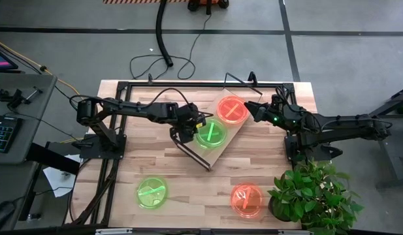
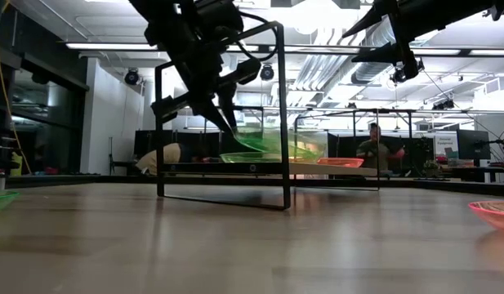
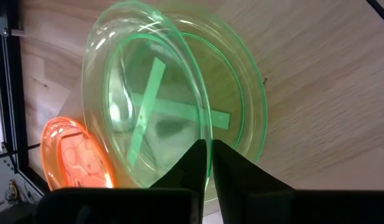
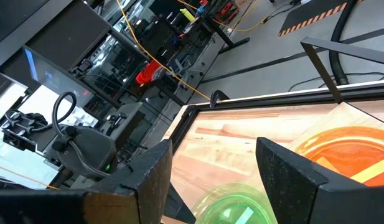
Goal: Place and stack plates onto a shelf
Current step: Stack the top green plate on top of the green plate on the shelf, then stack the orange plate on top of the orange plates on the shelf
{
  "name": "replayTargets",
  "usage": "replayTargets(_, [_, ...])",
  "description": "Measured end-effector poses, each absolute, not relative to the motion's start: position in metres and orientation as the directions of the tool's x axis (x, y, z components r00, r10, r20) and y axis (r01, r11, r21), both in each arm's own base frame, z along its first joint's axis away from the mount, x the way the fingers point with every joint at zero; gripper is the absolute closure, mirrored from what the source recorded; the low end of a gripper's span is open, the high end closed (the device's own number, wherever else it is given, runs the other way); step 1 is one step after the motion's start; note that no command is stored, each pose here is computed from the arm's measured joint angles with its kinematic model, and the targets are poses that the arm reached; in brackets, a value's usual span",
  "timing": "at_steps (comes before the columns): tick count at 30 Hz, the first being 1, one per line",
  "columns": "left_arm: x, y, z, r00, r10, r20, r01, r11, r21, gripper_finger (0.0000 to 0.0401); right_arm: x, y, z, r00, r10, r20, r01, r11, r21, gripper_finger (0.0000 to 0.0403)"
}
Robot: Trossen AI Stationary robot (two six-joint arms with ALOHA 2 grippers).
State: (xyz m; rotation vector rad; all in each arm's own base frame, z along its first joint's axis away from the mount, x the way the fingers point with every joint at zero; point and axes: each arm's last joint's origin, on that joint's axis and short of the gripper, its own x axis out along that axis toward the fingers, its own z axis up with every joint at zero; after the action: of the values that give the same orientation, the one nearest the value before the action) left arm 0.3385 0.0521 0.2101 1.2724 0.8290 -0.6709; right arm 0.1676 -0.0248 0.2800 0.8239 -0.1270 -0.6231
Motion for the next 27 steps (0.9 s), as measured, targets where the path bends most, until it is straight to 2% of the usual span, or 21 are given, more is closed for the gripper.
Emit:
replayTargets(15, [0.3391, 0.0501, 0.2103, 0.554, 0.009, -0.832, 0.803, 0.255, 0.538, 0.0300, 0.1673, -0.0247, 0.2778, 0.812, -0.564, -0.150, 0.486, 0.512, 0.708, 0.0187])
replayTargets(27, [0.3391, 0.0505, 0.2109, 0.556, 0.024, -0.831, 0.767, 0.369, 0.524, 0.0266, 0.1673, -0.0247, 0.2778, 0.812, -0.564, -0.149, 0.485, 0.512, 0.709, 0.0187])
